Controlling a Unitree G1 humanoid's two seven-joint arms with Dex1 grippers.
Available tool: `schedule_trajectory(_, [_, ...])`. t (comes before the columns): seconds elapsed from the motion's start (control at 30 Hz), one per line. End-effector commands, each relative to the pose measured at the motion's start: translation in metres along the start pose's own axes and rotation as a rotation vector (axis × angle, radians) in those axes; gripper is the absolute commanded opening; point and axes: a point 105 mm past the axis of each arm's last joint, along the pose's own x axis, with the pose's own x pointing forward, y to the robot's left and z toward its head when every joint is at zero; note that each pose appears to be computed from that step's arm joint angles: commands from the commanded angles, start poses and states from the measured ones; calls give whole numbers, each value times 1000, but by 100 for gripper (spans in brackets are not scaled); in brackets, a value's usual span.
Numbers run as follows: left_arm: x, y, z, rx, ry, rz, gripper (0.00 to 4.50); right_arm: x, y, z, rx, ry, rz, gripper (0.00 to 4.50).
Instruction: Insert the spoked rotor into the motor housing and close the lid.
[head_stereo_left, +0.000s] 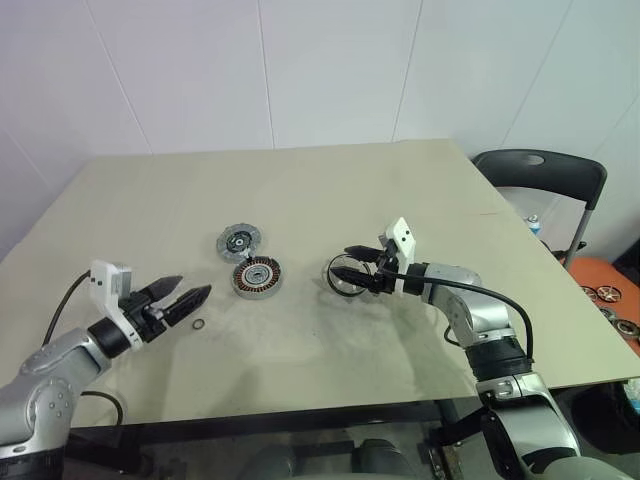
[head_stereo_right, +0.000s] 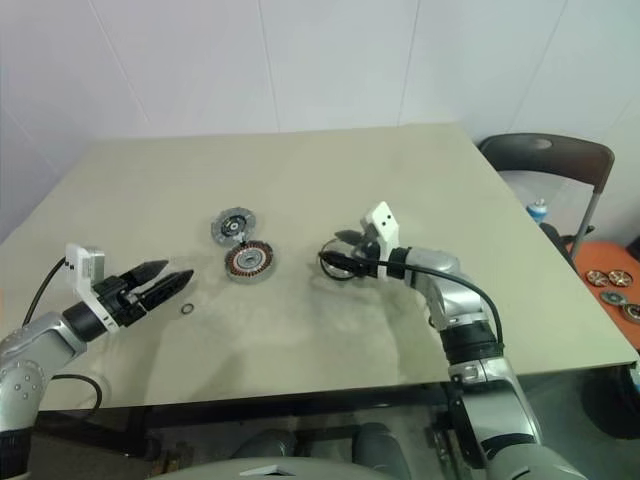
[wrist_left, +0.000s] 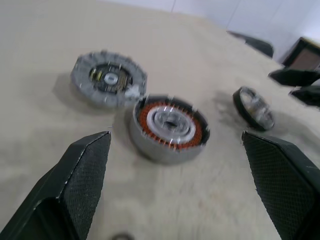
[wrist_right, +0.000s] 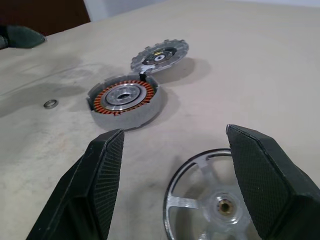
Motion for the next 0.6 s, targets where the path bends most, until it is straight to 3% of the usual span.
schedule_trajectory(0.03, [0,-8,3,88,-40,-2,447,2,5,12,-38,-29,20,343])
schedule_trajectory(0.23, [-3,-6,-10,94,-52,41,447,2,3,14,-44,-26,18,343])
schedule_trajectory(0.43, [-3,-1,2,97,-91,59,447,5,5,21,-104,-26,35,343])
schedule_trajectory(0.6, [-3,-2,15,100,-107,35,447,23,31,45,-257,1,222,343])
